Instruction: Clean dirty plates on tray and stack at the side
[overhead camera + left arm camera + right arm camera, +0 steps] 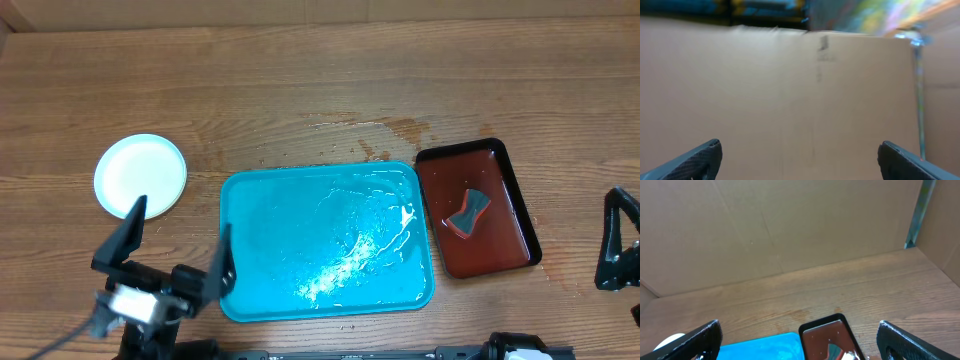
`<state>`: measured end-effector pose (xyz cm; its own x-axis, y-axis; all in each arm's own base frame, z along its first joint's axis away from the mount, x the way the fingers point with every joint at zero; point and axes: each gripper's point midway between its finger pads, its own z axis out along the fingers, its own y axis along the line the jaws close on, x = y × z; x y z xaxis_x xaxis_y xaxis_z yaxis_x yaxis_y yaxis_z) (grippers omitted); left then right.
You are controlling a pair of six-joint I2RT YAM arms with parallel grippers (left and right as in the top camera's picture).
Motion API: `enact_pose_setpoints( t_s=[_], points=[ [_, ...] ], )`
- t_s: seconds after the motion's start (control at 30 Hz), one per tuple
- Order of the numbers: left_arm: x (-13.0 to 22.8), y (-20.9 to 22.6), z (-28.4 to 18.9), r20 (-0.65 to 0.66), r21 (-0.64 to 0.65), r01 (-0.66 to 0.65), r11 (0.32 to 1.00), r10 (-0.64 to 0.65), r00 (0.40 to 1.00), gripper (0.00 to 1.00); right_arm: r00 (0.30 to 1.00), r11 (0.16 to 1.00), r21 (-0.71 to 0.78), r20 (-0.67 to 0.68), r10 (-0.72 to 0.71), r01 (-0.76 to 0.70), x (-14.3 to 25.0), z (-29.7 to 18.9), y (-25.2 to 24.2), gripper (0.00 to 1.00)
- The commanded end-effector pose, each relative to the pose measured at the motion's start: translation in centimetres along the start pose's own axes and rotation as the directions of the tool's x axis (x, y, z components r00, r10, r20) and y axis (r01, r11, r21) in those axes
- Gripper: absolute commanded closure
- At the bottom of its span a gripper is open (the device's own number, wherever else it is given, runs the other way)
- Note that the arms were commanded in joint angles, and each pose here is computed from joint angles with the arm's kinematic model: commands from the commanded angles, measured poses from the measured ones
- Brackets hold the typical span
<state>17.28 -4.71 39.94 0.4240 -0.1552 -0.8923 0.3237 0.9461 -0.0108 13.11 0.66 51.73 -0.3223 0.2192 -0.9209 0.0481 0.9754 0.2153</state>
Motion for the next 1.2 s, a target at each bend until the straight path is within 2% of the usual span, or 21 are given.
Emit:
enact_pose_setpoints(
  t_s=[0.0,0.27,0.4,0.73,0.97,1.17],
  points=[
    [2.0,3.2,-0.5,0.016,-0.181,0.197,0.964,-0.197,0.98,0.0,1.0,1.0,0.005,-0.004,0.003,-0.003,0.0,0.3,-0.1,0.0],
    [6.3,4.5,-1.0,-0.071,-0.267,0.184,0.946,-0.21,0.975,0.0,1.0,1.0,0.005,-0.004,0.003,-0.003,0.0,0.3,-0.1,0.0],
    [7.6,4.6,-1.7,-0.081,-0.275,0.151,0.95,-0.179,0.981,0.0,1.0,1.0,0.006,-0.004,0.003,-0.003,0.0,0.3,-0.1,0.0],
    [12.5,5.0,-2.2,-0.152,-0.298,0.18,0.937,-0.233,0.96,0.0,1.0,1.0,0.005,-0.004,0.003,-0.003,0.0,0.3,-0.1,0.0],
    [15.8,5.3,-2.5,-0.14,-0.296,0.203,0.934,-0.252,0.958,0.0,1.0,1.0,0.005,-0.004,0.003,-0.003,0.0,0.3,-0.1,0.0],
    [17.2,5.7,-2.9,-0.142,-0.31,0.201,0.929,-0.254,0.957,0.0,1.0,1.0,0.005,-0.004,0.003,-0.003,0.0,0.3,-0.1,0.0]
  ],
)
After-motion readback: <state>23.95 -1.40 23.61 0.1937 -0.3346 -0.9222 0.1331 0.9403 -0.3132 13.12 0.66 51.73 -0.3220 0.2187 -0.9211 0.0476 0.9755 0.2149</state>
